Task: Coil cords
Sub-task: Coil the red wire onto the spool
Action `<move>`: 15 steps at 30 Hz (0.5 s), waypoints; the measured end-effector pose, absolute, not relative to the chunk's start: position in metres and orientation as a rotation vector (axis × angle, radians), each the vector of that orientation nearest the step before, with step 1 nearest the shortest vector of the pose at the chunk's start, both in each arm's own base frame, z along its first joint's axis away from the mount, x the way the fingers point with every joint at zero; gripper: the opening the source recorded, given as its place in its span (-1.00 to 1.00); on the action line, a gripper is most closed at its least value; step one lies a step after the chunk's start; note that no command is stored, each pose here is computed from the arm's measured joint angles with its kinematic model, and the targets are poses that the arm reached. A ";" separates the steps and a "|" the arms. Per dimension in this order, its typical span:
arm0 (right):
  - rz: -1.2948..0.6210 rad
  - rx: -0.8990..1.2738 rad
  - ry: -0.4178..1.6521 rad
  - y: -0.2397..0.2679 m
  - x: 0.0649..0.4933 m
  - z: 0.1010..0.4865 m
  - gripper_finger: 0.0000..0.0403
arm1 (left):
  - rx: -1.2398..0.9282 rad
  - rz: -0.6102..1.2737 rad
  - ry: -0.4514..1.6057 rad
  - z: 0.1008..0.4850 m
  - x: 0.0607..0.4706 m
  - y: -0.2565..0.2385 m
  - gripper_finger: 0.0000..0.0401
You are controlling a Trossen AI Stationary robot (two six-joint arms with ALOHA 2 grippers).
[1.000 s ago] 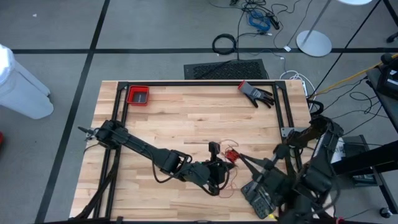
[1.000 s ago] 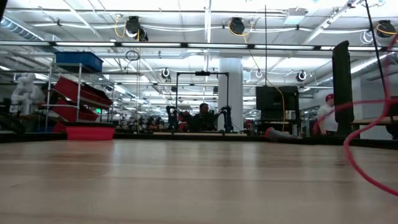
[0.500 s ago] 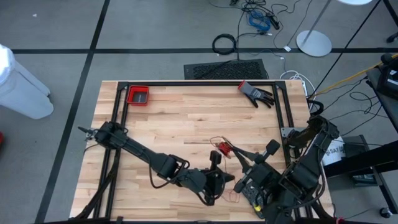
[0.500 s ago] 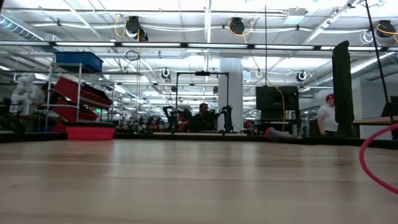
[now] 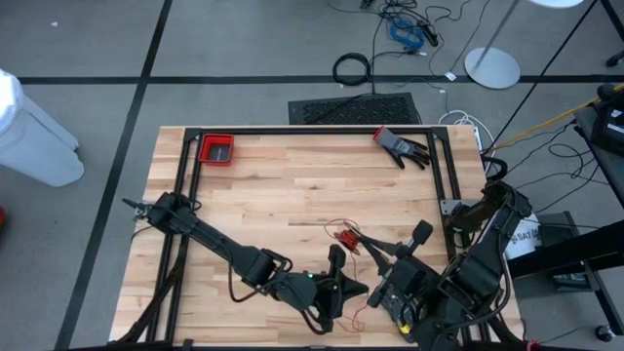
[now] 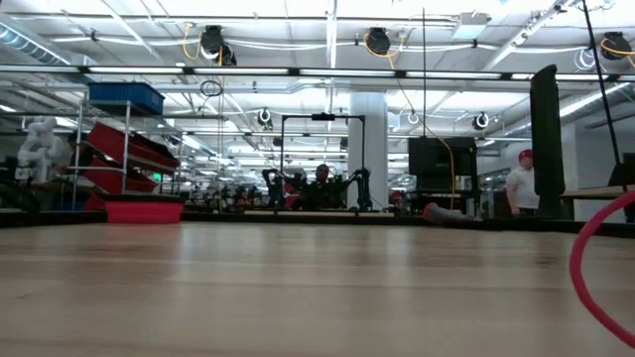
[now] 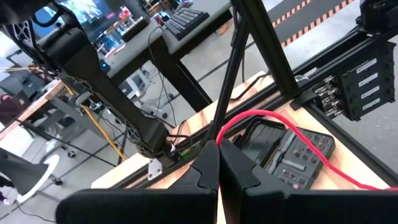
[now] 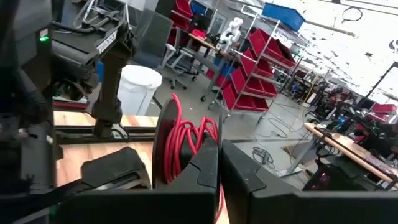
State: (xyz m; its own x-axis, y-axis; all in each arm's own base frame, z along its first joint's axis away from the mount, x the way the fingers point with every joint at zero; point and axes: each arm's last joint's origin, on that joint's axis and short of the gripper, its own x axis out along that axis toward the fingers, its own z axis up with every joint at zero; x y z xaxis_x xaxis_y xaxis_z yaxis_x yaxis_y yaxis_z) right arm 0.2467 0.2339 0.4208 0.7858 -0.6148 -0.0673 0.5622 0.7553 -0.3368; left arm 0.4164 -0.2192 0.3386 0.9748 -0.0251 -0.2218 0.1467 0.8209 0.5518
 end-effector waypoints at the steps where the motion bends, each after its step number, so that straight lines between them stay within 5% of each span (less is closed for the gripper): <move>1: -0.638 -0.304 0.183 0.234 0.247 0.421 -1.00 | 0.602 -0.092 0.209 0.339 0.416 -0.219 -1.00; 15: -0.622 -0.336 0.263 0.225 0.260 0.411 -1.00 | 0.685 -0.125 0.120 0.346 0.407 -0.239 -1.00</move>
State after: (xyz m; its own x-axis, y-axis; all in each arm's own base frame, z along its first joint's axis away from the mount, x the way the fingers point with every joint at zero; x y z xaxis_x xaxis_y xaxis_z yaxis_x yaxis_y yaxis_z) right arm 0.2604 0.2252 0.4109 0.7826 -0.6067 -0.1394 0.5224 0.7618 -0.3830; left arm 0.4071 -0.2391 0.3458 0.9856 -0.0751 -0.1516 0.1542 0.7675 0.6223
